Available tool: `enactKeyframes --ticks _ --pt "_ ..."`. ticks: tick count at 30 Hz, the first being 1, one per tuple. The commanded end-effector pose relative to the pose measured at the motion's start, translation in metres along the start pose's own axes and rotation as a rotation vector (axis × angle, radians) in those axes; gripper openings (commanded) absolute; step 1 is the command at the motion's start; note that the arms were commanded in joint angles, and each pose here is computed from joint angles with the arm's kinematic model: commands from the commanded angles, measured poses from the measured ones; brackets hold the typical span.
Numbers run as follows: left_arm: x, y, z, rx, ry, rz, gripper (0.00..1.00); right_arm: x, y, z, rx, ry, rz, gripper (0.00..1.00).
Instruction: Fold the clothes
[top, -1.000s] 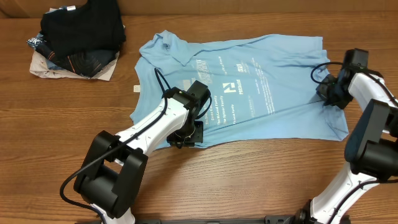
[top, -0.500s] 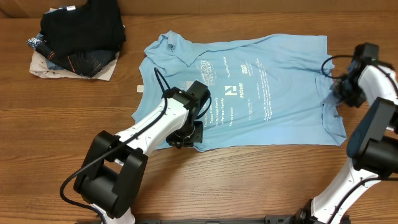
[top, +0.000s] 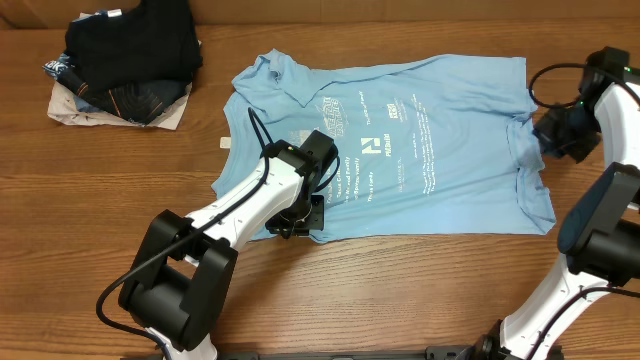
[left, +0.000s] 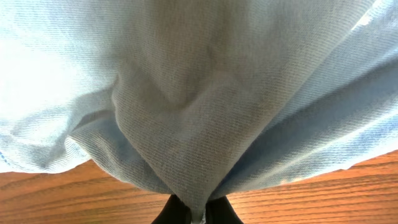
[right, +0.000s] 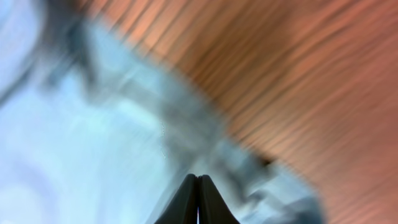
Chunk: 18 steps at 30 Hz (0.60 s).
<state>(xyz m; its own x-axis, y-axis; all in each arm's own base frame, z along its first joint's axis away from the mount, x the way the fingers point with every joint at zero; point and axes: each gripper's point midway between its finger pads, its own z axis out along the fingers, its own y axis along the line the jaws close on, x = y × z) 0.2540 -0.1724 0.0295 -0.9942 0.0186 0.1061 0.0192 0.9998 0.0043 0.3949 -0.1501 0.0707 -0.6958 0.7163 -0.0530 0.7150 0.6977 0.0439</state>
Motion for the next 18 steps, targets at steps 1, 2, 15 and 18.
enactKeyframes --ticks 1,2,15,18 --pt "-0.004 0.004 -0.007 -0.009 -0.032 -0.005 0.04 0.028 0.045 -0.006 -0.162 0.081 -0.172 0.09" --pt "-0.004 0.004 -0.007 -0.009 -0.032 -0.005 0.04 0.031 0.045 -0.002 -0.137 0.081 -0.185 0.14" --pt "-0.001 0.006 -0.007 -0.018 -0.020 -0.005 0.05 0.031 0.008 0.031 0.153 -0.002 -0.146 0.53" --pt "-0.001 0.006 -0.007 -0.018 -0.020 -0.005 0.05 0.029 0.002 0.031 0.186 -0.014 -0.160 0.53"
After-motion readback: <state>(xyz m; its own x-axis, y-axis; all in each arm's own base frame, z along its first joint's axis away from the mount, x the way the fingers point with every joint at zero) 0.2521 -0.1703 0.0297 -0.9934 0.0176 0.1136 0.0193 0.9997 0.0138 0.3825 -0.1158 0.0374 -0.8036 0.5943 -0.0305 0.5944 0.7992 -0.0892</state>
